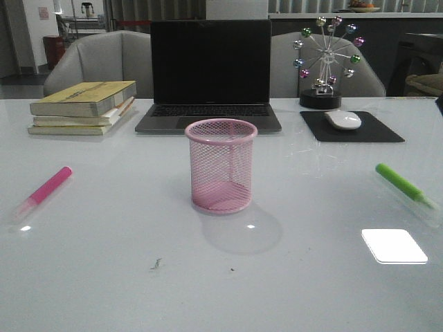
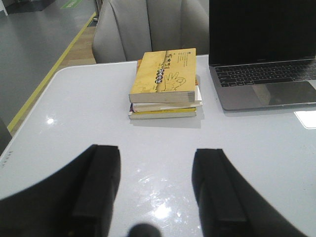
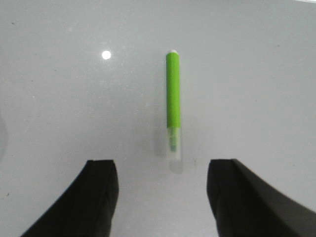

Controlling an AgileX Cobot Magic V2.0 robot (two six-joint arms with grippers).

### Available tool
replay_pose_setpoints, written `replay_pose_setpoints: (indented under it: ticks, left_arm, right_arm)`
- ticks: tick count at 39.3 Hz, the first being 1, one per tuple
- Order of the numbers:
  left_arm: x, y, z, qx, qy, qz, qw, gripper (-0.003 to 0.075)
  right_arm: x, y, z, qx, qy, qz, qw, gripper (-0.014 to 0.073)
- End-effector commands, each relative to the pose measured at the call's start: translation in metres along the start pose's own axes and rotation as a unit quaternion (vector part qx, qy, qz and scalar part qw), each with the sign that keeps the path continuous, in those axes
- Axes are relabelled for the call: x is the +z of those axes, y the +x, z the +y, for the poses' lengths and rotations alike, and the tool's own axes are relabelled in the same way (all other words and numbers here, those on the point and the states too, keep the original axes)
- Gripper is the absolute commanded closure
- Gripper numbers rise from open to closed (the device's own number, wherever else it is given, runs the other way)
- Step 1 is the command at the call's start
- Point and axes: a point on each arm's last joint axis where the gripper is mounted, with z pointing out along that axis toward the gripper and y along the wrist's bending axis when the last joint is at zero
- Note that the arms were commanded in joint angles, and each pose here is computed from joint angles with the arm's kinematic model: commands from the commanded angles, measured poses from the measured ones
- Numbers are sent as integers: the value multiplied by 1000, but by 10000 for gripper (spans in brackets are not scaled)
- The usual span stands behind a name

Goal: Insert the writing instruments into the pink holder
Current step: 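Lower the right gripper onto the green marker and close on it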

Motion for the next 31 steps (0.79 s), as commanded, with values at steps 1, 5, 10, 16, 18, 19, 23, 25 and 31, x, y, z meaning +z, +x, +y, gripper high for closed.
replay_pose_setpoints:
  ticks: [1, 5, 10, 16, 18, 19, 23, 25, 31]
  left_arm:
    - [-3, -22, 1, -6, -5, -66, 998, 314]
    - [-3, -22, 1, -6, -5, -66, 998, 314]
    - [-3, -22, 1, -6, -5, -66, 998, 314]
    - [-3, -22, 1, -6, -5, -66, 998, 314]
    - [-3, -22, 1, -6, -5, -66, 998, 314]
    - [-3, -22, 1, -6, -5, -66, 998, 314]
    - [-3, -22, 1, -6, -5, -66, 998, 314]
    - [-3, -22, 1, -6, -5, -66, 998, 314]
    - [-3, -22, 1, -6, -5, -66, 998, 314]
  right_arm:
    - [10, -33, 1, -2, -1, 5, 1000, 96]
    - [32, -55, -3, 3, 1, 46, 999, 96]
    - [54, -77, -12, 16, 6, 79, 997, 96]
    - [77, -93, -26, 30, 15, 108, 994, 96]
    - [85, -96, -30, 33, 16, 116, 993, 96]
    - [89, -98, -31, 34, 17, 122, 992, 96]
    - [103, -99, -32, 35, 16, 141, 989, 96]
    - [113, -98, -33, 37, 14, 155, 987, 96]
    - [133, -91, -32, 35, 0, 184, 982, 96]
